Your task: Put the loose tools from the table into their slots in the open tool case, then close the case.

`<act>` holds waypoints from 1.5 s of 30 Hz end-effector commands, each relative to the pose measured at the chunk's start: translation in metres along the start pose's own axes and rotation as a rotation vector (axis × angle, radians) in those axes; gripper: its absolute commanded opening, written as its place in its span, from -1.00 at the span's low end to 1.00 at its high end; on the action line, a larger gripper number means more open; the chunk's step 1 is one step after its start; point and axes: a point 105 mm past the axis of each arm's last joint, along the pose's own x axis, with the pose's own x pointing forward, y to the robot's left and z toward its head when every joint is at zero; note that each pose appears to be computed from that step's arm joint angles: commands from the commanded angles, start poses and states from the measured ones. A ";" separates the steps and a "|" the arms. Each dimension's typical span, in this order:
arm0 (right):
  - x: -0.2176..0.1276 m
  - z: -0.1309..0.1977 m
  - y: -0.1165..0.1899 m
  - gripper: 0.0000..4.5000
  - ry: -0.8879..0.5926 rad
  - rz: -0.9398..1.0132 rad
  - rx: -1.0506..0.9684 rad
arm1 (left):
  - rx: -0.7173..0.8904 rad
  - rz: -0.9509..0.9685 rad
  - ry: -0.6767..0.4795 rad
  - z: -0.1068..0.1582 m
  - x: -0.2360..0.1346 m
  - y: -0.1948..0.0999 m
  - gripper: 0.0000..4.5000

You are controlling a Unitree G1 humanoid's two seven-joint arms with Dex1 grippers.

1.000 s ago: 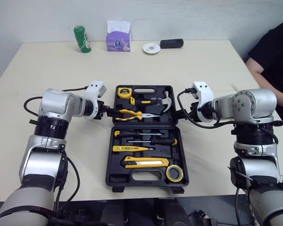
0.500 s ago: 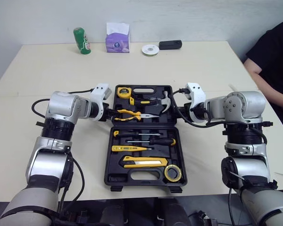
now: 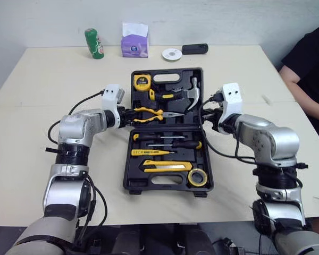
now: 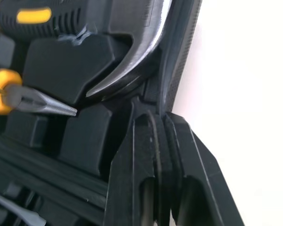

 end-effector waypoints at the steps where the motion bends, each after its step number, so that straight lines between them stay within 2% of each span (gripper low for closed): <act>1: -0.021 0.024 -0.009 -1.00 -0.201 -0.084 -0.332 | 0.100 0.046 -0.238 0.036 -0.019 0.014 -0.91; 3: -0.024 0.013 -0.015 -1.00 -0.219 -0.117 -0.382 | 0.139 0.070 -0.309 0.038 -0.023 0.019 -0.95; 8: -0.039 -0.022 -0.027 -1.00 -0.303 -0.200 -0.756 | 0.364 0.079 -0.549 0.046 -0.043 0.016 -1.00; 13: -0.050 -0.052 -0.027 -1.00 -0.319 -0.193 -0.947 | 0.546 0.081 -0.603 0.030 -0.052 0.011 -1.00; 19: -0.067 -0.091 -0.020 -1.00 -0.317 -0.125 -1.281 | 0.762 0.059 -0.519 -0.011 -0.061 0.008 -1.00; 23: -0.073 -0.112 -0.022 -1.00 -0.277 -0.091 -1.310 | 0.848 0.048 -0.462 -0.029 -0.068 0.013 -1.00; 26: -0.076 -0.119 -0.018 -1.00 -0.268 -0.056 -1.276 | 0.769 0.002 -0.410 -0.041 -0.071 0.016 -1.00; 29: -0.078 -0.116 -0.010 -0.48 -0.291 -0.028 -1.230 | 0.795 -0.057 -0.378 -0.047 -0.076 0.011 -0.40; 31: -0.081 -0.113 -0.007 0.03 -0.297 -0.017 -1.226 | 0.773 -0.066 -0.360 -0.048 -0.081 0.014 0.05; 33: -0.086 -0.107 -0.006 0.47 -0.297 -0.029 -1.220 | 0.677 -0.075 -0.324 -0.053 -0.092 0.023 0.47; 34: -0.090 -0.108 -0.004 0.65 -0.283 -0.018 -1.222 | 0.640 -0.115 -0.254 -0.064 -0.101 0.029 0.64; 35: -0.095 -0.108 -0.002 0.88 -0.272 -0.004 -1.217 | 0.599 -0.152 -0.181 -0.075 -0.110 0.035 0.67; 36: -0.099 -0.108 -0.001 0.97 -0.260 0.007 -1.194 | 0.565 -0.172 -0.125 -0.082 -0.119 0.041 0.67; 38: -0.109 -0.110 0.002 0.97 -0.236 0.041 -1.160 | 0.530 -0.157 -0.065 -0.084 -0.130 0.054 0.67; 40: -0.116 -0.112 0.001 0.97 -0.201 0.059 -1.049 | 0.518 -0.121 -0.086 -0.070 -0.131 0.062 0.67; 44: -0.124 -0.117 0.000 0.97 -0.161 0.092 -0.749 | 0.505 -0.126 -0.166 -0.040 -0.113 0.055 0.67; 45: -0.127 -0.120 0.005 0.87 -0.142 0.134 -0.673 | 0.516 -0.145 -0.170 -0.036 -0.108 0.051 0.56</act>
